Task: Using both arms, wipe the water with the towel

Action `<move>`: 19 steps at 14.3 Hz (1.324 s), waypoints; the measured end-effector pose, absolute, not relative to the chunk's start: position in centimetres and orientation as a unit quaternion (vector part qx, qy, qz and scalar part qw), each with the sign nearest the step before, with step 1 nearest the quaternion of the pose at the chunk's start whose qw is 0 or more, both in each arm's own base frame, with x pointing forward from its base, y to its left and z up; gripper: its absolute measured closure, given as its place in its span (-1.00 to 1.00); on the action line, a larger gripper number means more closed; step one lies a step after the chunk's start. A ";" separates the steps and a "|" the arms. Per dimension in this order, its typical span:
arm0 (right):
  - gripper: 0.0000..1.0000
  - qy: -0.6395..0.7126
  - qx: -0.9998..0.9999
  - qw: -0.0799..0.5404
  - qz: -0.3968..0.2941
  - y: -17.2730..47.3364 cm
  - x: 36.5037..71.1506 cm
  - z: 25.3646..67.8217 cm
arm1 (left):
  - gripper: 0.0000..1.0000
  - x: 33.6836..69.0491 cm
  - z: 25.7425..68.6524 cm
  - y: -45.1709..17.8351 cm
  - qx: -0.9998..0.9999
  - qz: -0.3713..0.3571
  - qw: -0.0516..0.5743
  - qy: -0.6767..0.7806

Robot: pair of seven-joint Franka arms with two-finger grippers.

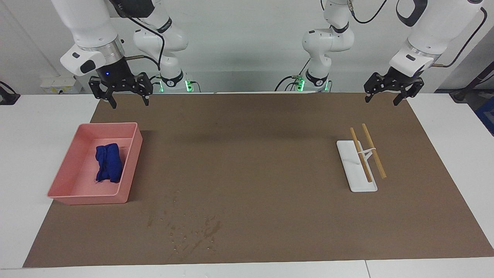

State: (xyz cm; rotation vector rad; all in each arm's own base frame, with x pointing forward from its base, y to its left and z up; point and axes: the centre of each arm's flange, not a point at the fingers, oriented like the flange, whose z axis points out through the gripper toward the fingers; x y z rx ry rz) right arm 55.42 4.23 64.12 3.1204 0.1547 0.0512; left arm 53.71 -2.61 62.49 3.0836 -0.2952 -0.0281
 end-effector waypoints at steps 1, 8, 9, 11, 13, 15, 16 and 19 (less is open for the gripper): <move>-1.00 0.051 0.998 0.013 0.016 4.3 55.4 64.2 | -1.00 53.7 62.5 -2.6 0.995 -0.009 0.022 -0.095; -1.00 0.058 0.998 0.018 0.016 5.0 55.3 64.2 | -1.00 53.7 62.5 -2.6 0.995 -0.009 0.022 -0.095; -1.00 0.054 0.998 0.015 0.015 4.6 55.3 64.2 | -1.00 53.7 62.5 -2.6 0.995 -0.009 0.022 -0.095; -1.00 0.038 0.999 0.010 0.014 2.9 55.5 64.1 | -1.00 53.7 62.5 -2.6 0.995 -0.009 0.022 -0.095; -1.00 0.026 1.000 0.010 0.011 0.9 55.5 64.0 | -1.00 53.7 62.5 -2.6 0.995 -0.009 0.022 -0.095; -1.00 0.029 1.000 0.010 0.007 -0.6 55.4 64.0 | -1.00 53.7 62.5 -2.6 0.995 -0.009 0.022 -0.095; -1.00 0.031 0.999 0.010 0.004 -1.6 55.3 64.0 | -1.00 53.7 62.5 -2.6 0.995 -0.009 0.022 -0.095; -1.00 0.033 0.999 0.009 0.002 -3.2 55.1 64.3 | -1.00 53.7 62.5 -2.6 0.995 -0.009 0.022 -0.095</move>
